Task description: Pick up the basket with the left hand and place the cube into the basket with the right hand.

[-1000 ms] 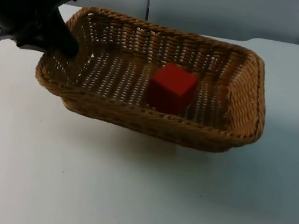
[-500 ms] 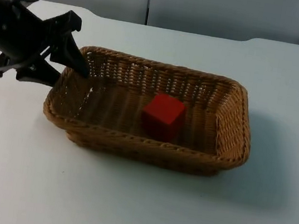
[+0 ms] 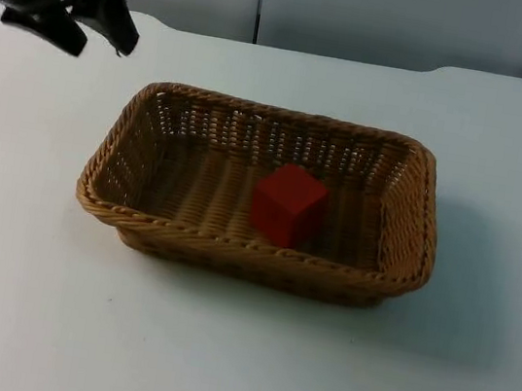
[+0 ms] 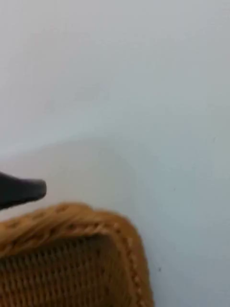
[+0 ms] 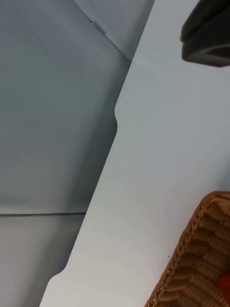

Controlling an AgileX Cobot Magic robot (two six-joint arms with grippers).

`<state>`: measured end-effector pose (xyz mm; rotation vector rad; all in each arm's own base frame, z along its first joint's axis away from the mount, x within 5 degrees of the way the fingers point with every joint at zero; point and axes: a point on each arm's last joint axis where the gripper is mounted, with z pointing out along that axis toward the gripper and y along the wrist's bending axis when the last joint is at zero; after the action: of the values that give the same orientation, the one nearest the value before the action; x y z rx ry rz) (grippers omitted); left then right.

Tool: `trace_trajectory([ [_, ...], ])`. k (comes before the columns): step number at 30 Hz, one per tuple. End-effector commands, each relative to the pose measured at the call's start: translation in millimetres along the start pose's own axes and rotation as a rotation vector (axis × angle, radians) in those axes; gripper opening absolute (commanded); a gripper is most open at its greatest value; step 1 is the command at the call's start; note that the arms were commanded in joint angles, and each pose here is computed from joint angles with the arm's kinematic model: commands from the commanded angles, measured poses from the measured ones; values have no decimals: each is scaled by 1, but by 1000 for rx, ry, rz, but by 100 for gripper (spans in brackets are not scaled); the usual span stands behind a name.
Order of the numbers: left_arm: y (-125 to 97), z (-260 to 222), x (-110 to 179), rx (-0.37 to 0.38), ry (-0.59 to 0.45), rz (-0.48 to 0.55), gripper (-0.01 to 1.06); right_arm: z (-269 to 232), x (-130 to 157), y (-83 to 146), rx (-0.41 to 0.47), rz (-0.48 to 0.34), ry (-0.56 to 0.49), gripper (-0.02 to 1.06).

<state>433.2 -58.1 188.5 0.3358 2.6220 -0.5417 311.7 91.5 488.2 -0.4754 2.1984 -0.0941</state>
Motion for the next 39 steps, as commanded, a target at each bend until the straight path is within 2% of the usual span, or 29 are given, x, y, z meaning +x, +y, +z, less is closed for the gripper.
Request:
trace_trajectory([
  [1, 6, -23, -15, -154, 45, 19, 31, -4, 0, -7, 61, -9, -2, 0],
  [2, 6, -23, -15, -154, 45, 19, 31, -4, 0, -7, 61, -9, -2, 0],
  [3, 6, -35, -20, -205, 69, 44, 6, -5, 0, -11, 102, 0, -1, 0],
  [4, 3, -45, -24, -217, 72, 63, 0, -6, 1, -17, 174, 16, -2, 0],
  [6, -6, -69, -30, -224, 33, 84, 0, -15, 1, -26, 259, 32, -16, 0],
  [7, -6, -69, -30, -224, 33, 84, 0, -15, 1, -26, 259, 32, -16, 0],
  [9, -20, -101, -35, -237, -38, 108, 0, -33, 1, -33, 317, 82, -64, 0],
  [10, -29, -122, -35, -243, -72, 123, 0, -46, 1, -36, 325, 121, -102, 0],
  [11, -29, -122, -35, -243, -72, 123, 0, -46, 1, -36, 325, 121, -102, 0],
  [13, -54, -175, -27, -253, -142, 154, 0, -75, 5, -39, 325, 183, -166, 0],
  [14, -59, -186, -24, -254, -156, 160, 0, -92, 8, -41, 320, 199, -195, 0],
  [16, -82, -231, 2, -264, -250, 157, 0, -118, 20, -42, 316, 207, -236, 0],
  [17, -82, -231, 2, -264, -250, 157, 0, -118, 20, -42, 316, 207, -236, 0],
  [20, -104, -264, 51, -253, -366, 159, 0, -146, 56, -37, 296, 190, -281, 0],
  [21, -110, -272, 72, -257, -394, 162, 0, -144, 80, -28, 244, 182, -290, 0],
  [22, -110, -272, 72, -257, -394, 162, 0, -144, 80, -28, 244, 182, -290, 0],
  [23, -115, -277, 95, -260, -419, 164, 0, -148, 98, -21, 202, 182, -334, 0],
  [26, -125, -286, 162, -270, -458, 179, 0, -136, 150, -1, 89, 195, -360, 0],
  [27, -129, -287, 185, -272, -480, 186, 0, -129, 170, 5, 71, 194, -349, 0],
  [28, -129, -287, 185, -272, -480, 186, 0, -129, 170, 5, 71, 194, -349, 0],
  [29, -131, -289, 204, -273, -502, 193, 0, -122, 189, 11, 56, 194, -327, 0],
  [32, -141, -295, 265, -261, -639, 166, 0, -106, 233, 24, 11, 211, -244, 0],
  [33, -141, -295, 265, -261, -639, 166, 0, -106, 233, 24, 11, 211, -244, 0],
  [35, -146, -298, 297, -261, -703, 168, 0, -103, 250, 32, -40, 198, -213, 0],
  [37, -147, -302, 324, -318, -747, 207, 0, -106, 259, 39, -97, 150, -213, 0],
  [39, -141, -304, 346, -417, -768, 210, 0, -109, 262, 43, -148, 131, -201, 0],
])
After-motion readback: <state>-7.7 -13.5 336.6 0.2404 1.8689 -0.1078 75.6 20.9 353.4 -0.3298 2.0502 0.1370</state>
